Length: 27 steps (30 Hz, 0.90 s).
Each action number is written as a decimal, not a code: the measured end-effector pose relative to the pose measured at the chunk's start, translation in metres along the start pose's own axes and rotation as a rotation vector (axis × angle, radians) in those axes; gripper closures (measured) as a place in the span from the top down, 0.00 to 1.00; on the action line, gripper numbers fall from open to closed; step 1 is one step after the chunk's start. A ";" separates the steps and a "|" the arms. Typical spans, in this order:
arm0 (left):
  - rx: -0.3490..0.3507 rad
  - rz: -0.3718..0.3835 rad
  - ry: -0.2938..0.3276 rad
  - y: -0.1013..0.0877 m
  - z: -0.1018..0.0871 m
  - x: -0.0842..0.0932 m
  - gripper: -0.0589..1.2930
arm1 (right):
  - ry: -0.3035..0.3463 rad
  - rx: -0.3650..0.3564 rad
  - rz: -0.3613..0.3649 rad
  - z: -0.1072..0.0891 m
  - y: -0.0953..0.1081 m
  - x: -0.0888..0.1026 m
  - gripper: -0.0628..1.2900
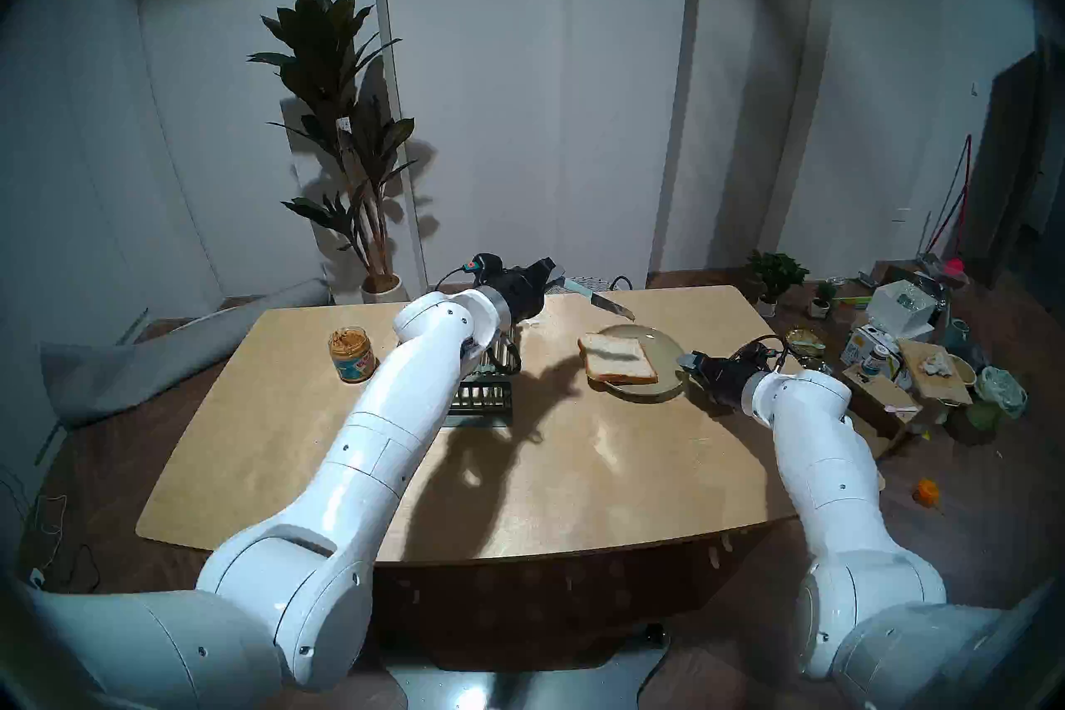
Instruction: Spread peanut butter over the slice of bread with the knife
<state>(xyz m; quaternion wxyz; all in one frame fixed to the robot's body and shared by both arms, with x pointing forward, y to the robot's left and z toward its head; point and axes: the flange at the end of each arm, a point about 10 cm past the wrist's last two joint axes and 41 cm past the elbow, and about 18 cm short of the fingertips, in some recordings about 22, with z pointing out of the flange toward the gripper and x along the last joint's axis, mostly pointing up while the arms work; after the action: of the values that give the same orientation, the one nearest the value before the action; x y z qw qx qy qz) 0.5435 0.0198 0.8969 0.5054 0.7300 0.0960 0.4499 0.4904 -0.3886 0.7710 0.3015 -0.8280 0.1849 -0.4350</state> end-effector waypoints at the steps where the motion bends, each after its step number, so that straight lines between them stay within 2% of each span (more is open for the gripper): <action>1: 0.001 0.000 -0.003 0.000 0.000 -0.001 0.02 | -0.001 0.000 0.000 0.001 0.000 -0.001 0.69; 7: 0.008 -0.002 -0.015 -0.004 0.002 -0.006 0.02 | -0.012 -0.002 0.006 0.005 -0.002 -0.007 0.67; 10: 0.012 -0.003 -0.019 -0.005 0.002 -0.008 0.02 | -0.016 -0.003 0.009 0.007 -0.003 -0.010 0.55; 11: 0.013 -0.004 -0.021 -0.006 0.003 -0.009 0.02 | -0.016 -0.003 0.009 0.007 -0.003 -0.010 0.47; 16: 0.022 -0.008 -0.027 -0.010 0.003 -0.012 0.02 | -0.014 -0.006 0.009 0.008 -0.004 -0.010 0.42; 20: 0.033 -0.012 -0.032 -0.014 0.004 -0.016 0.02 | -0.012 -0.010 0.010 0.008 -0.004 -0.010 0.32; 23: 0.045 -0.017 -0.036 -0.017 0.005 -0.018 0.02 | -0.011 -0.011 0.011 0.008 -0.005 -0.010 0.30; 27: 0.079 -0.025 -0.036 -0.022 0.008 -0.021 0.02 | -0.009 -0.006 0.012 0.009 -0.007 -0.011 0.22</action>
<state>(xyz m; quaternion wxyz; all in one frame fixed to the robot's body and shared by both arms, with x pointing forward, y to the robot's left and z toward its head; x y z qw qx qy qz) 0.5444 0.0127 0.8662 0.4835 0.7561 0.1136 0.4261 0.4924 -0.3746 0.7650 0.3025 -0.8299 0.1896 -0.4288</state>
